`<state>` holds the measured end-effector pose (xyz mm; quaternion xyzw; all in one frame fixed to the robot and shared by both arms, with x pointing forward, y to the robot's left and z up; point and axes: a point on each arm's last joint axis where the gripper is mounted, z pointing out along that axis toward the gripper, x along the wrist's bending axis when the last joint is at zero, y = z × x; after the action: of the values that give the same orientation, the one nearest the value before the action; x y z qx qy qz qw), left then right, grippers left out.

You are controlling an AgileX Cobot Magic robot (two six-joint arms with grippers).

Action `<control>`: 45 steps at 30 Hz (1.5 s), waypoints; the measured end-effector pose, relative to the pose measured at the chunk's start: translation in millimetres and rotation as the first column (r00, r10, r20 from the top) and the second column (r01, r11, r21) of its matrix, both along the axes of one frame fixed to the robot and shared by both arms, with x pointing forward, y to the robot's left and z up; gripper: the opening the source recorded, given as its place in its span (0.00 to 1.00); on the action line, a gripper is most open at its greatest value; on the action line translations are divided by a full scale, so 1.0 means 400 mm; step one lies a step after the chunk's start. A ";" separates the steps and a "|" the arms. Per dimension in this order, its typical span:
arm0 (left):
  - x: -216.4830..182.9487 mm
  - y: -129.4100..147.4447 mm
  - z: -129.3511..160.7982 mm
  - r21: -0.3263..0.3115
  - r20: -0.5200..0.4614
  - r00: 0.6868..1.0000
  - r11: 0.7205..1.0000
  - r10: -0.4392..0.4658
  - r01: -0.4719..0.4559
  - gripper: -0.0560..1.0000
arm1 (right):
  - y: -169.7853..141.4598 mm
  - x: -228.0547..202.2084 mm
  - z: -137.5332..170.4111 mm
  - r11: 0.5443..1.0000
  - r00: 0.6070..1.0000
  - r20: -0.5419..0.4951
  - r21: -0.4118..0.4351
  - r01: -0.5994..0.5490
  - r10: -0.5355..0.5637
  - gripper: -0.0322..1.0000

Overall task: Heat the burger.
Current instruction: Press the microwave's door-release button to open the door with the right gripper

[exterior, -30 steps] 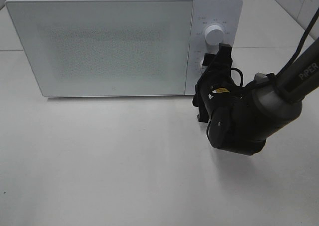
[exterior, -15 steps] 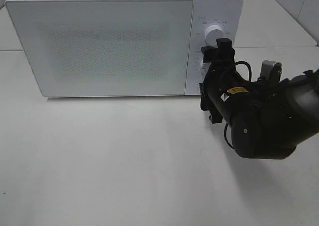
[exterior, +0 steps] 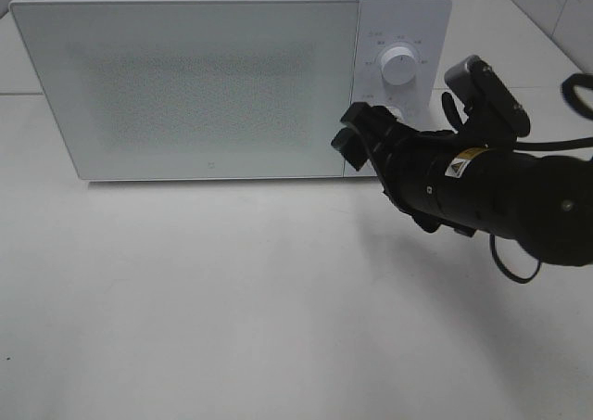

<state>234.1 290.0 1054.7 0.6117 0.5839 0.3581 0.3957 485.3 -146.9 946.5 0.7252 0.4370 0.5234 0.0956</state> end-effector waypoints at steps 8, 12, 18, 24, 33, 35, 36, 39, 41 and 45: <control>0.000 0.000 0.000 0.000 0.000 1.000 1.000 0.000 0.000 0.97 | -0.005 -0.065 0.057 0.850 0.931 -0.076 -0.386 -0.358 0.357 0.78; 0.000 0.000 0.000 0.000 0.000 1.000 1.000 0.000 0.000 0.97 | 0.013 -0.082 0.085 0.681 0.826 -0.169 -0.492 -0.543 0.537 0.78; 0.000 0.000 0.000 0.000 0.000 1.000 1.000 0.000 0.000 0.97 | 0.028 -0.083 0.109 0.551 0.742 -0.250 -0.533 -0.642 0.622 0.78; 0.000 0.000 0.000 0.000 0.000 1.000 1.000 0.000 0.000 0.97 | 0.020 -0.076 0.158 0.379 0.662 -0.442 -0.571 -0.728 0.606 0.78; 0.000 0.000 0.000 0.000 0.000 1.000 1.000 0.000 0.000 0.97 | -0.029 -0.106 0.182 0.239 0.549 -0.709 -0.497 -0.834 0.443 0.78; 0.000 0.000 0.000 0.000 0.000 1.000 1.000 0.000 0.000 0.97 | -0.041 -0.123 0.182 0.224 0.503 -0.764 -0.450 -0.864 0.405 0.78; 0.000 0.000 0.000 0.000 0.000 1.000 1.000 0.000 0.000 0.97 | -0.041 -0.123 0.182 0.224 0.503 -0.764 -0.450 -0.864 0.405 0.78; 0.000 0.000 0.000 0.000 0.000 1.000 1.000 0.000 0.000 0.97 | -0.051 -0.140 0.197 0.229 0.488 -0.777 -0.431 -0.873 0.399 0.78; 0.000 0.000 0.000 0.000 0.000 1.000 1.000 0.000 0.000 0.97 | -0.063 -0.162 0.228 0.247 0.502 -0.758 -0.437 -0.865 0.416 0.78; 0.000 0.000 0.000 0.000 0.000 1.000 1.000 0.000 0.000 0.97 | -0.084 -0.192 0.267 0.265 0.526 -0.733 -0.454 -0.851 0.432 0.78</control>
<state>234.1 290.0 1054.7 0.6117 0.5839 0.3581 0.3957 408.3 -180.4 1053.3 0.4496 0.8883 0.0724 0.0603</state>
